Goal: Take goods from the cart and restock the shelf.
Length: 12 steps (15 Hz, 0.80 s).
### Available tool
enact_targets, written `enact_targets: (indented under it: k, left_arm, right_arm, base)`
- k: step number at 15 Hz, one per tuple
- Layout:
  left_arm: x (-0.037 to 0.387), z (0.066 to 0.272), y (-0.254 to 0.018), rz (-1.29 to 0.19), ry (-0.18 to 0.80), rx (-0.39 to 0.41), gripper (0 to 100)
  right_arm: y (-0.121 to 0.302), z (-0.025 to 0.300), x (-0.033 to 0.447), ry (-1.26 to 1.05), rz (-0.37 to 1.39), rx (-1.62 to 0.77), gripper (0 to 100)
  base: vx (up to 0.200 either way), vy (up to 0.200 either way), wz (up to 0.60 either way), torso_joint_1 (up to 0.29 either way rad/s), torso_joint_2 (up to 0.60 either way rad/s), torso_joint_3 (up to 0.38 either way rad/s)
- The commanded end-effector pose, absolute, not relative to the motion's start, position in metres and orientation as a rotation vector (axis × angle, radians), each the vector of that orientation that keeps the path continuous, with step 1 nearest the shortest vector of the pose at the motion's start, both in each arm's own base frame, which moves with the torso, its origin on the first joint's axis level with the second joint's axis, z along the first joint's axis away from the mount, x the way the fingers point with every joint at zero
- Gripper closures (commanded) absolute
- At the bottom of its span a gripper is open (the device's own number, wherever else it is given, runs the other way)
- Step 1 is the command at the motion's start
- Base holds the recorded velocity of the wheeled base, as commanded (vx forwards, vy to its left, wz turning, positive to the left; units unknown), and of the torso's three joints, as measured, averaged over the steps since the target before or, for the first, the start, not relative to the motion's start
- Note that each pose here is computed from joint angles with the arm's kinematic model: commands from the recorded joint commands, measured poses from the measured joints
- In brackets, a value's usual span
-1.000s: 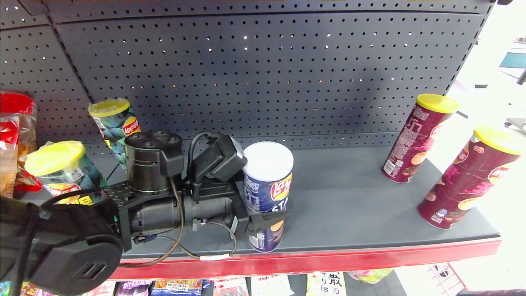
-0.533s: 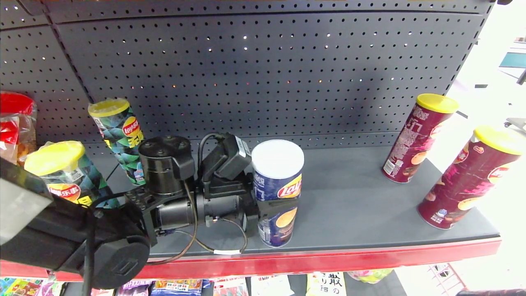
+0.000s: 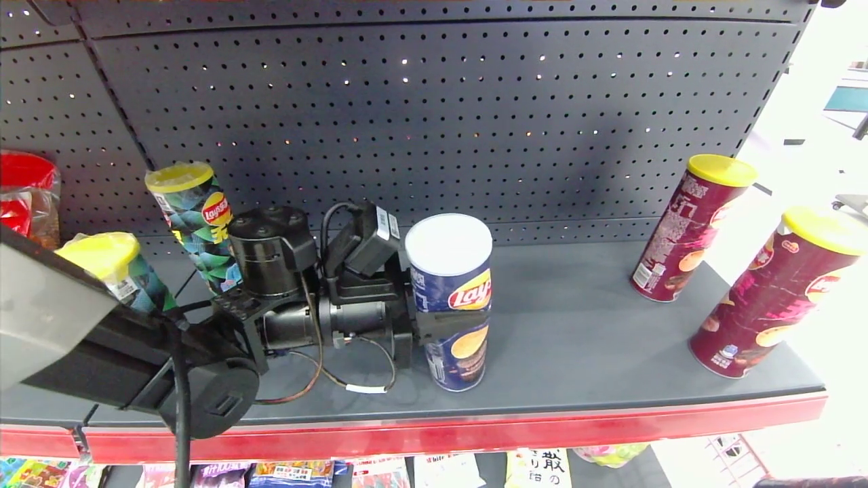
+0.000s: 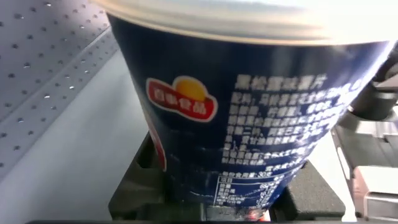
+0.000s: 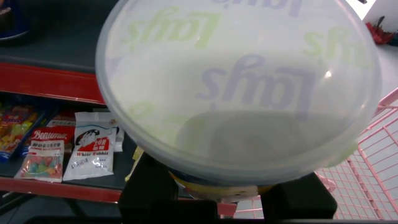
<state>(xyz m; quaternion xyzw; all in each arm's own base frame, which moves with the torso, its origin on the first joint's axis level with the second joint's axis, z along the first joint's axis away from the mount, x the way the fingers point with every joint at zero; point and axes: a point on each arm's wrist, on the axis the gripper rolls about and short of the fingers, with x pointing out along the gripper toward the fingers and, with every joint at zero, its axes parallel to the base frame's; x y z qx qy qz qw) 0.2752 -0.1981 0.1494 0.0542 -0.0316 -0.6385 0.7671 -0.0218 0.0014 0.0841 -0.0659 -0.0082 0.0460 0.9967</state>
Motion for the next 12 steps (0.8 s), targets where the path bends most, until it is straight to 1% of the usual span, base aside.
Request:
enact_targets:
  k: [1,3,8,12]
  left_arm:
    - [0.2776,0.1507,-0.1963,-1.372,-0.075,0.120,100]
    - [0.2778,0.1482,-0.1982,-1.375,-0.083,0.130,100]
    - [0.2813,0.1579,-0.1992,-1.368,-0.136,0.139,100]
    - [0.2776,0.1531,-0.1971,-1.385,-0.106,0.135,100]
  right_arm:
    - [0.0014,0.0846,-0.0217,-0.015,0.090,-0.132,100]
    - [0.0014,0.0846,-0.0217,-0.015,0.087,-0.138,100]
    - [0.0016,0.0840,-0.0223,-0.022,0.077,-0.143,100]
    - [0.0015,0.0838,-0.0228,-0.027,0.052,-0.143,100]
  base:
    - [0.000,0.000,0.00,0.000,0.00,0.000]
    - [0.000,0.000,0.00,0.000,0.00,0.000]
    - [0.000,0.000,0.00,0.000,0.00,0.000]
    - [0.000,0.000,0.00,0.000,0.00,0.000]
